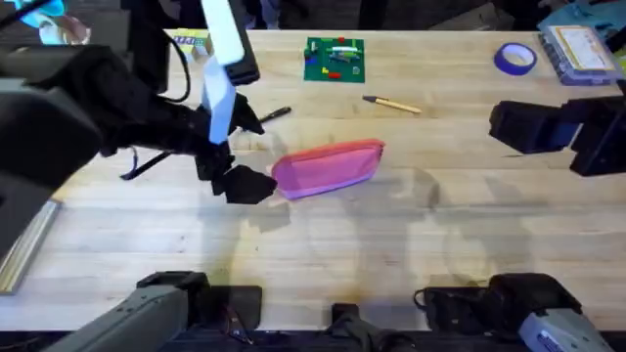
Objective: Unzip the bag, pick up the pens from the table one at a time and place them inside, then zip the bag closed.
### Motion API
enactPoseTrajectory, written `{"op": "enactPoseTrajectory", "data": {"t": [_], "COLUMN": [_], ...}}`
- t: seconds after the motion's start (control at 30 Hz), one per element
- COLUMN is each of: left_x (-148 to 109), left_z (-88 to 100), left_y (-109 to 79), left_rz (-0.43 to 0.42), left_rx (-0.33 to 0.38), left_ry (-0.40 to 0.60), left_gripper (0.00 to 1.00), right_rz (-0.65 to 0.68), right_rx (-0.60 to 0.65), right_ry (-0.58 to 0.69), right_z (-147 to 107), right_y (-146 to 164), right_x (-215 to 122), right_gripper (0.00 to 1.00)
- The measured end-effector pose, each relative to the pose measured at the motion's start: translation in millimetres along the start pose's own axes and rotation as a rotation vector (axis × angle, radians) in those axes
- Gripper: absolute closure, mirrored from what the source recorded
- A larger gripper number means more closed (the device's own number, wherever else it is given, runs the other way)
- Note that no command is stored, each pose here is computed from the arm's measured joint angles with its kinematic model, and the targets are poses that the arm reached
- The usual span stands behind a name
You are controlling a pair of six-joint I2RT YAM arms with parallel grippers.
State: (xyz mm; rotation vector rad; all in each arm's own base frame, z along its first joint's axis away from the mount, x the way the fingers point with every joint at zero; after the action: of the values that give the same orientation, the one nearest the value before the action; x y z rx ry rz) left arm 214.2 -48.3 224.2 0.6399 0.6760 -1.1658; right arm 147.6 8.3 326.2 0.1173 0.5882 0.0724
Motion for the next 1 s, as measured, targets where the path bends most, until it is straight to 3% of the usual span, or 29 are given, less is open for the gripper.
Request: {"op": "enactPoseTrajectory", "data": {"t": [0.3,0.5,1.0], "left_x": [30,58,66], "left_z": [-11.8,-25.3,-19.7], "left_y": [19.9,30.0,25.0], "left_rz": [-0.089,-0.181,-0.217], "left_rx": [-0.035,-0.101,-0.076], "left_ry": [-0.036,-0.068,-0.060], "left_gripper": [0.007,0.007,0.008], "right_rz": [0.000,0.000,0.000], "right_rx": [0.000,0.000,0.000], "right_ry": [0.000,0.000,0.000], "right_z": [0,0,0], "right_y": [0,0,0], "right_x": [0,0,0], "right_gripper": [0.004,0.004,0.004]}}
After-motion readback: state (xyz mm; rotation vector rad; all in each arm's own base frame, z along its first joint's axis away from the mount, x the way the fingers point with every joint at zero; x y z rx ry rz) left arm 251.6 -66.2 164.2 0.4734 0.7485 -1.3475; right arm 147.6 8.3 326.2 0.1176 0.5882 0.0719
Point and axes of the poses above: each hand's point on the last joint's axis, 136 mm out from that joint toward the fingers, its own x axis out along the fingers, its own y axis along the line the jaws close on, z = x × y, the point moved 9 cm from there along -x, back along the fingers, and after that the axes turned 5 degrees about x, right-handed, at the moved point
